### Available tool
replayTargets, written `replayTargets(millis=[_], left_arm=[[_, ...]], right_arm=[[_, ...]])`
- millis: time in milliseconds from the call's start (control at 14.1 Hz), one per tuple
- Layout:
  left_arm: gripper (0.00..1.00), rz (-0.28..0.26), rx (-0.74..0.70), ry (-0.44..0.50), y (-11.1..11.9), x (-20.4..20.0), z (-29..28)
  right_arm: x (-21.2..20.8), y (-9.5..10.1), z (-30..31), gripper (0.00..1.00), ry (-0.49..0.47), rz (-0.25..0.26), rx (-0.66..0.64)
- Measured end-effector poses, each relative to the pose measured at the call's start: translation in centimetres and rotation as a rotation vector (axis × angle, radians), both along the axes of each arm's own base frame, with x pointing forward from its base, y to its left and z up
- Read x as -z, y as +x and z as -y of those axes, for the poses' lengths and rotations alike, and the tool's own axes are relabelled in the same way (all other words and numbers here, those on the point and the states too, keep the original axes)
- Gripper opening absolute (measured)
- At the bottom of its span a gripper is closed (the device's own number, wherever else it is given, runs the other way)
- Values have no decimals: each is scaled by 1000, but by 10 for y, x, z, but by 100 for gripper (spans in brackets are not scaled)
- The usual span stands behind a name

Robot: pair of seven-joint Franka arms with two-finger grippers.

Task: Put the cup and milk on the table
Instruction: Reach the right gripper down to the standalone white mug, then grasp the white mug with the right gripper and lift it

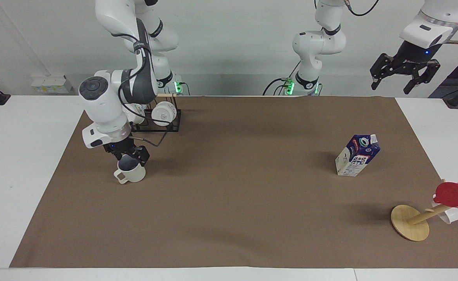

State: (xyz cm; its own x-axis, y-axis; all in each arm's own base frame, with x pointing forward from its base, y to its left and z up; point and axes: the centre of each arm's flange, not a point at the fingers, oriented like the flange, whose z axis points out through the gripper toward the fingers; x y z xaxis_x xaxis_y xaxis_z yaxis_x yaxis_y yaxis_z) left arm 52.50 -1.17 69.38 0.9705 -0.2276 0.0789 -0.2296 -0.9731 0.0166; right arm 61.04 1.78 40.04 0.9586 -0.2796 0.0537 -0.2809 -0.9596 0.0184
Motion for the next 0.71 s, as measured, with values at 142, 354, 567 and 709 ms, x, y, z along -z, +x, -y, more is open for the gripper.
replayTargets(millis=[142, 354, 567, 709], left_arm=[[100, 0, 0, 0, 0, 0, 0], [100, 0, 0, 0, 0, 0, 0], [100, 1, -1, 0, 0, 0, 0], [100, 1, -8, 0, 0, 0, -4]], right_arm=[[16, -6, 1, 100, 0, -8, 3], [34, -11, 3, 100, 0, -10, 24], [48, -9, 3, 100, -1, -9, 40], [55, -8, 3, 91, -2, -9, 44]])
